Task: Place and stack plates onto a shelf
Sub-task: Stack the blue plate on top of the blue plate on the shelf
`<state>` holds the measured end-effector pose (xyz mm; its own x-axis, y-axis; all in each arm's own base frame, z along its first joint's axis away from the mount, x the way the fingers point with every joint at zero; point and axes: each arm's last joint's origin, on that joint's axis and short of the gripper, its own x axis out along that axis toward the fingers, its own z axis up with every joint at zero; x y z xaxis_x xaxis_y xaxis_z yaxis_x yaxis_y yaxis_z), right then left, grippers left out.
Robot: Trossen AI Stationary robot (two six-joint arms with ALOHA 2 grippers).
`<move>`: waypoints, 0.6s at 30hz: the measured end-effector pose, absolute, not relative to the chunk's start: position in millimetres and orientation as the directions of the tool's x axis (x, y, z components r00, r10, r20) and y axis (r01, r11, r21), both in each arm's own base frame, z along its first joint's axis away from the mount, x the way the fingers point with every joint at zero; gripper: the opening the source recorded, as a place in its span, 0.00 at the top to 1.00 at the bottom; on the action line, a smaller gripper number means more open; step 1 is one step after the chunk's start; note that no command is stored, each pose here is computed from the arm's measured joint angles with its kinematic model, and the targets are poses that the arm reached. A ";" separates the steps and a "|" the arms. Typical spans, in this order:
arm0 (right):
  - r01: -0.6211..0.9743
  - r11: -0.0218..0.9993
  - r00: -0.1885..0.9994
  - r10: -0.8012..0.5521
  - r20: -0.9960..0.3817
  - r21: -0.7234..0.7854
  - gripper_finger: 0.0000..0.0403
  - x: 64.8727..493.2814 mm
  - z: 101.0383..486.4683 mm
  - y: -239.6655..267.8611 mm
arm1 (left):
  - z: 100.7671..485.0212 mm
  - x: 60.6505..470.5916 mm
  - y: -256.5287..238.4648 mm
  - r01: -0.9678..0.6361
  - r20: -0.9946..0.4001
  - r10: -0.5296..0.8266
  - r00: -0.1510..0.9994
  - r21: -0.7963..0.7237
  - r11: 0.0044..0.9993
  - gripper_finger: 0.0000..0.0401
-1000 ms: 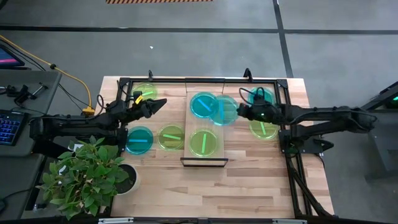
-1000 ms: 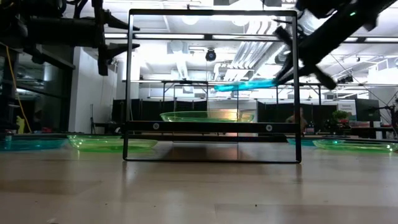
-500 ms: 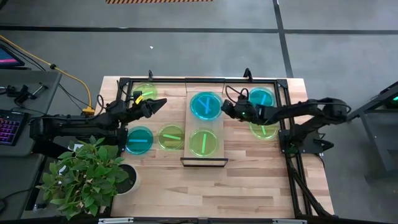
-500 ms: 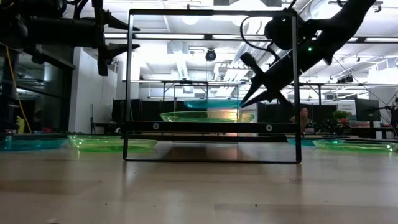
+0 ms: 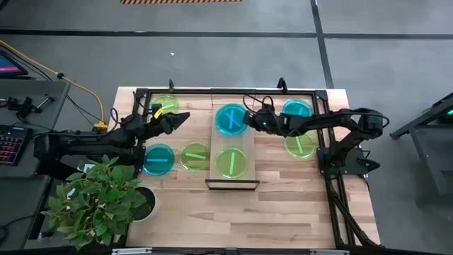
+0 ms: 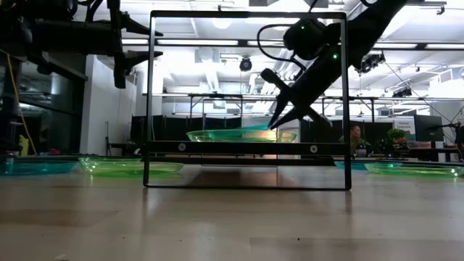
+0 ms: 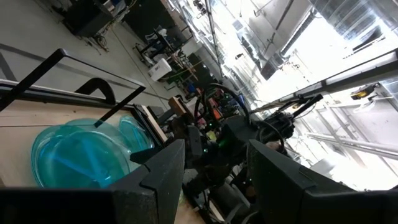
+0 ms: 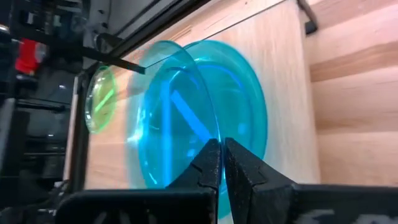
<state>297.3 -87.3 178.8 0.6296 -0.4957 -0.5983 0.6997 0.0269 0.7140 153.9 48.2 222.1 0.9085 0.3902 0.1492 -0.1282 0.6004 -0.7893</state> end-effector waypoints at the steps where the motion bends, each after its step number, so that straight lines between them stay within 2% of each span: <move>1: 0.706 0.030 0.625 -0.496 -0.602 0.708 1.00 297.6 179.7 -87.5 | 222.2 153.9 48.2 -0.128 0.149 0.391 0.908 -0.789 0.600 0.59; 18: 0.727 -0.005 0.592 -0.502 -0.631 0.687 1.00 294.7 178.1 -91.0 | 222.2 153.9 48.2 -0.128 0.149 0.390 0.909 -0.789 0.600 0.59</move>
<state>294.7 -91.0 178.1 0.5920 -0.5019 -0.6305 0.7269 -0.0051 0.6867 153.9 48.2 222.2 0.9085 0.3902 0.1494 -0.1281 0.6005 -0.7893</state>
